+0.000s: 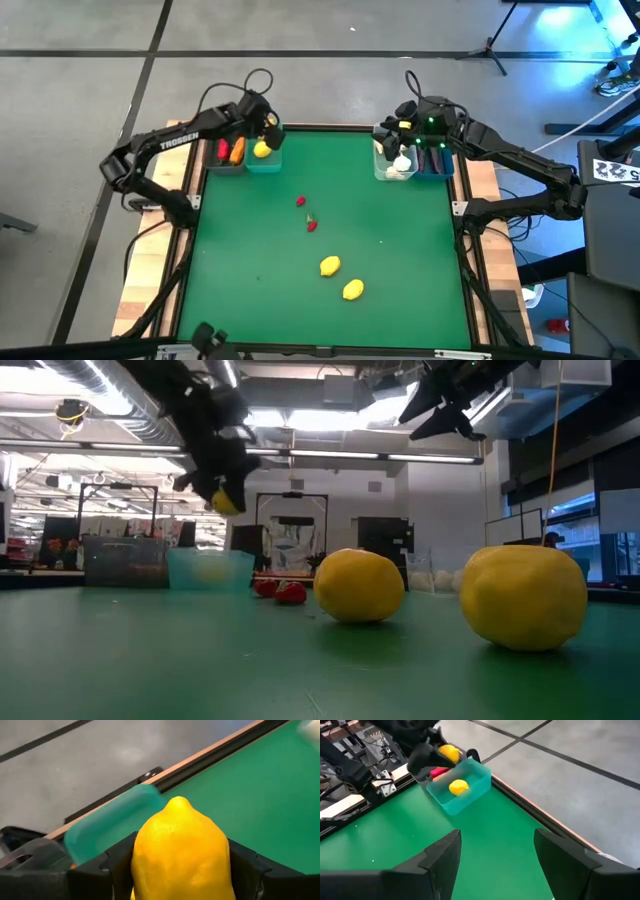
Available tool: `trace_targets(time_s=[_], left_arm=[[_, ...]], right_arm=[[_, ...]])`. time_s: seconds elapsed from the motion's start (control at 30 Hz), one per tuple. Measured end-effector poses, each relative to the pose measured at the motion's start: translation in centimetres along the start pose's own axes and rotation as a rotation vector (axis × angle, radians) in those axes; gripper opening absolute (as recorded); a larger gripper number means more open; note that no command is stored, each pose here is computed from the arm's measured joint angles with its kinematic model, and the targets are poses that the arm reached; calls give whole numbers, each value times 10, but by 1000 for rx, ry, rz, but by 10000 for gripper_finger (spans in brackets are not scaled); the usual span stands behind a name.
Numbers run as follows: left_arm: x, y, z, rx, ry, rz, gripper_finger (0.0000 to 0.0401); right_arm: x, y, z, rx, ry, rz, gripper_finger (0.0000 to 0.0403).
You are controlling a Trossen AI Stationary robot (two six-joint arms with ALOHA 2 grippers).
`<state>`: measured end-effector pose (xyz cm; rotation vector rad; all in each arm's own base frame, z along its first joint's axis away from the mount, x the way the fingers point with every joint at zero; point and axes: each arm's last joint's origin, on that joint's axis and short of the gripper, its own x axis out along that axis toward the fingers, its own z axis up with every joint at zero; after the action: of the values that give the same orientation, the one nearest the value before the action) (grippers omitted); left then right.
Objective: Sort produce into baskets
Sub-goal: Put the left lemon into the transparent light blue bin, then put the top lemon into the transparent light blue bin
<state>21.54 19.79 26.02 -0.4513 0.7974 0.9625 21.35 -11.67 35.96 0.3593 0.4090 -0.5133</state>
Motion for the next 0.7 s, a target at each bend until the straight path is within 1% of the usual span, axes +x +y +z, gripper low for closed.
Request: trace_targets(time_s=[0.07,0.23,0.37,0.5,0.7], left_arm=[[10,7,0,-7,25,23,225],[38,23,-3,30,107,75,225],[57,32,-7,126,175,94,230],[67,38,-8,180,195,101,258],[69,42,-10,208,216,104,312]], right_arm=[[0,0,0,-9,-2,0,248],[0,0,0,-11,-3,0,248],[0,0,0,-11,-4,-2,248],[0,0,0,-10,-8,-19,248],[0,-1,0,-10,-8,-22,248]])
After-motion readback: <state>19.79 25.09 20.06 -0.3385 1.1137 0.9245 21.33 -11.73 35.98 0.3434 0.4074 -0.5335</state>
